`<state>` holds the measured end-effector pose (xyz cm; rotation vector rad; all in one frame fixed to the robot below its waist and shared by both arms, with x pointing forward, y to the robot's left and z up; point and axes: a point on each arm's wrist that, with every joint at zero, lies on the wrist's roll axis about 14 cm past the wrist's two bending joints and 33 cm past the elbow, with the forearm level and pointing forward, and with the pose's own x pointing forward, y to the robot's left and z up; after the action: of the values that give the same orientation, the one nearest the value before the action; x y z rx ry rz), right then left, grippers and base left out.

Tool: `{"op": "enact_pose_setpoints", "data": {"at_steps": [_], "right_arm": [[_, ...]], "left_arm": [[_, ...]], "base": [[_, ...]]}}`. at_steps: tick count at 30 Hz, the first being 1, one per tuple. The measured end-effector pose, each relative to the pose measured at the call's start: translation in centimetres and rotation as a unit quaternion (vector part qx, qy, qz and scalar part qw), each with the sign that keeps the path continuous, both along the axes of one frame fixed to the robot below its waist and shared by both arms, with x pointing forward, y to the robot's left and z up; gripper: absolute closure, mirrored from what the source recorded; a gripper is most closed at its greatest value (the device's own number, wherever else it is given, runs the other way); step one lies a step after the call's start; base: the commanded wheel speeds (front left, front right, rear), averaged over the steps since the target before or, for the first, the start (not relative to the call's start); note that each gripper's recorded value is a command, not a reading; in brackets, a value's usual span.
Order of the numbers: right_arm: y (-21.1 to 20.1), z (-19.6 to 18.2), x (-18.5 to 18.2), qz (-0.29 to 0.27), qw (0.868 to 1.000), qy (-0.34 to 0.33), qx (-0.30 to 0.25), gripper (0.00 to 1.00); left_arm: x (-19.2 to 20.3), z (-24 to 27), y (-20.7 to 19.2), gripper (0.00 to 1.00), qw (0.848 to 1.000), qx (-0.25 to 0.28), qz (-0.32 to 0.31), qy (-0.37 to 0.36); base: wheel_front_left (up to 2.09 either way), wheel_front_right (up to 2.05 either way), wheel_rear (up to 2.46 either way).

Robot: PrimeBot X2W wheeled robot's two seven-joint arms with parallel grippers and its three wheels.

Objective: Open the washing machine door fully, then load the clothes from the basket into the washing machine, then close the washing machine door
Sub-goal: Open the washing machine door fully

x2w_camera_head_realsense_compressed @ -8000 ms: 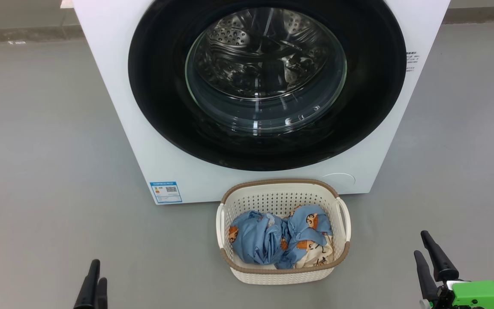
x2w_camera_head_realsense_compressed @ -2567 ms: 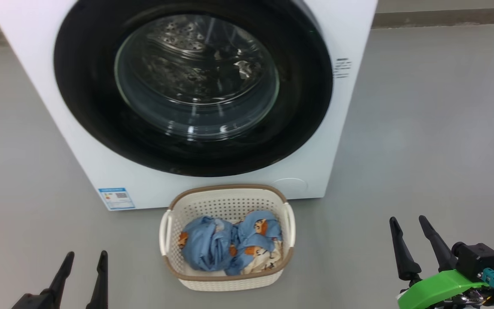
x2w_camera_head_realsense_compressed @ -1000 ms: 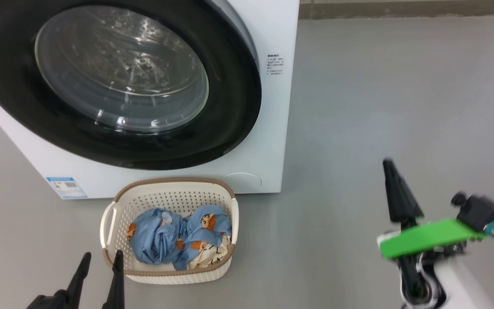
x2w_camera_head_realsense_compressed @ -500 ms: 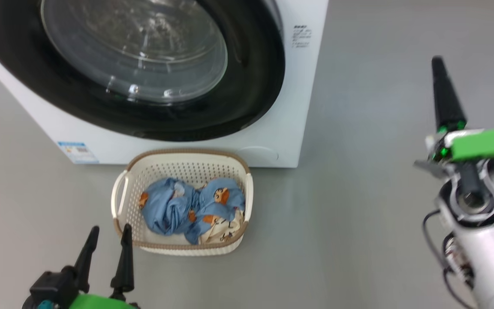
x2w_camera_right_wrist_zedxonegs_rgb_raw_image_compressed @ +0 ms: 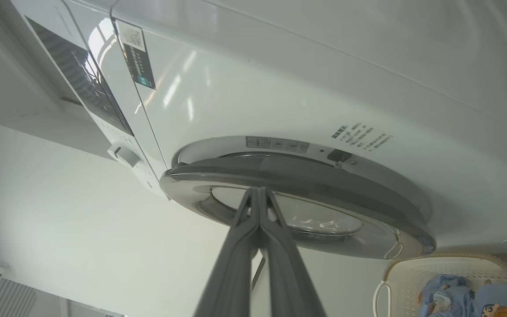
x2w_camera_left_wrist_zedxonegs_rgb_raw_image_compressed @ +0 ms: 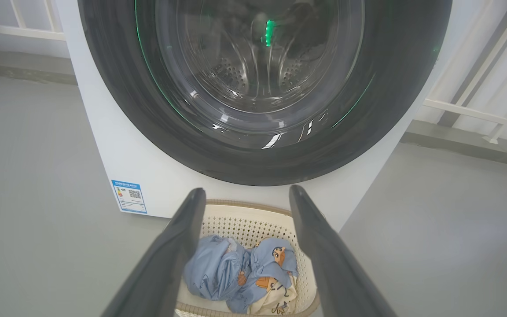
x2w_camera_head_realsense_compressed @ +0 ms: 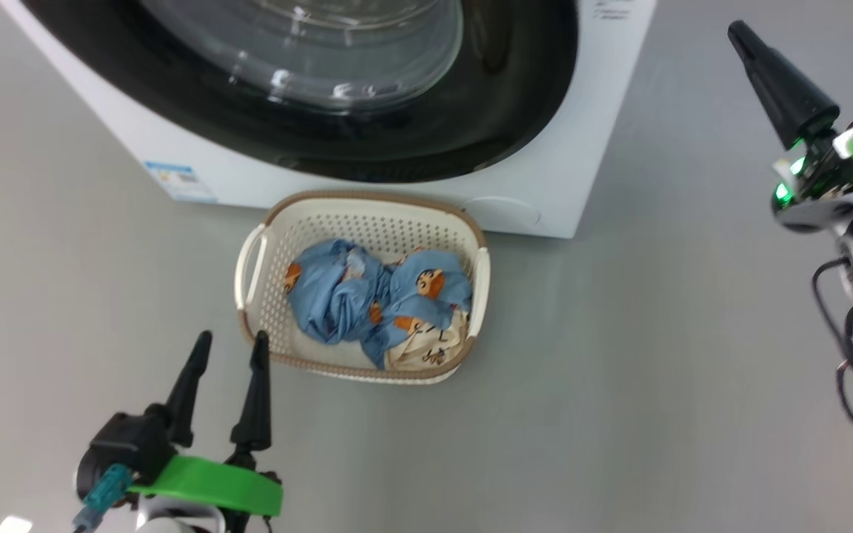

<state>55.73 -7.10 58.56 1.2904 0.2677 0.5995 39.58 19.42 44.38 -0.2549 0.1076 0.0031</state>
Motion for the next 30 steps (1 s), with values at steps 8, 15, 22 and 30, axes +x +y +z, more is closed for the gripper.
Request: {"op": "enact_pose_setpoints", "data": {"at_steps": [8,15,22,30], "right_arm": [[1.9,-0.3,3.5,0.065,0.998,0.007,-0.005,1.0],[4.4,-1.6,6.1,0.125,0.992,0.02,0.0,1.0],[6.9,-3.1,8.5,0.16,0.987,0.028,0.002,1.0],[9.7,-4.9,9.6,0.197,0.979,0.041,-0.001,1.0]], "left_arm": [[1.1,-0.9,-0.2,0.0,1.0,-0.009,0.001,0.011],[2.6,-1.8,0.0,0.0,1.0,-0.009,0.004,0.02],[4.3,-2.5,0.2,0.0,1.0,-0.009,0.005,0.023],[4.4,-4.1,0.9,0.0,0.999,-0.008,0.016,0.044]], "base": [[0.0,0.0,0.0],[0.0,0.0,0.0],[0.0,0.0,0.0],[0.0,0.0,0.0]]}}
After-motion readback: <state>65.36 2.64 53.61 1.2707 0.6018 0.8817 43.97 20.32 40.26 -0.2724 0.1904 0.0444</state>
